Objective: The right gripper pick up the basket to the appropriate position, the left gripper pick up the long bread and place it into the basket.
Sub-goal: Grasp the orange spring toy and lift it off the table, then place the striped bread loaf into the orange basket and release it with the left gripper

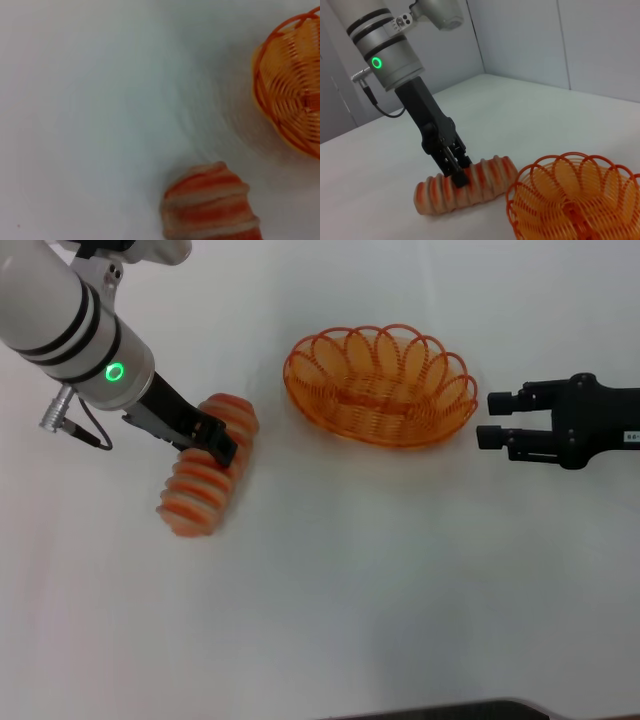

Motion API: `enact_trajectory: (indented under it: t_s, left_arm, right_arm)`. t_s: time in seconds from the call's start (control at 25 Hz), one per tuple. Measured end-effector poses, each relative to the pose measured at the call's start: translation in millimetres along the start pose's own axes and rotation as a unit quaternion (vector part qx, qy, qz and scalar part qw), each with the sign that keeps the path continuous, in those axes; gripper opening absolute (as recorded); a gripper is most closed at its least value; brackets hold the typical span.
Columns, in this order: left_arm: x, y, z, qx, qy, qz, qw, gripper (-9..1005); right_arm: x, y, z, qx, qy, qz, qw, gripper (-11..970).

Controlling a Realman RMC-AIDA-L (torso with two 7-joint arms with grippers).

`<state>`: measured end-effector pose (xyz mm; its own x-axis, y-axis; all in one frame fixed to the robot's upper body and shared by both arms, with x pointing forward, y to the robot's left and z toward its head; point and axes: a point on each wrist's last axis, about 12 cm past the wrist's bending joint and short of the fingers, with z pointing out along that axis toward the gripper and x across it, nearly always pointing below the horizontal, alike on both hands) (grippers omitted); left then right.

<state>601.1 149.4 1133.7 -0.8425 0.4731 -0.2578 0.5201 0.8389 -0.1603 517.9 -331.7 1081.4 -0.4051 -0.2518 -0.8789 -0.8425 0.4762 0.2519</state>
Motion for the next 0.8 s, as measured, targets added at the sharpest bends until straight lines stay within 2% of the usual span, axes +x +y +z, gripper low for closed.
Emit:
enact_trajectory:
  t_s: [0.16,0.36,0.52,0.68,0.8]
  left_arm:
    - [-0.1,0.6,1.4,-0.001,-0.001,0.0,1.0,592]
    - [-0.3,0.2,0.3,-0.001,-0.002,0.004,1.0,458]
    - [-1.6,0.0,-1.8,-0.003,-0.006,0.01,1.0,425]
    - [-6.7,3.7,-15.5,-0.009,-0.03,0.028,0.999,388]
    - [-10.5,12.3,-31.0,-0.019,-0.052,0.039,0.998,359]
  right_arm:
    - [0.1,0.5,1.0,-0.001,0.0,0.0,1.0,538]
    - [-0.5,0.5,1.5,-0.002,-0.001,0.0,1.0,538]
    - [-0.2,0.3,1.6,-0.001,-0.001,0.0,1.0,538]
    - [0.6,0.5,1.3,-0.001,-0.001,0.002,1.0,538]
    - [1.3,0.7,1.4,0.0,-0.001,0.003,1.0,538]
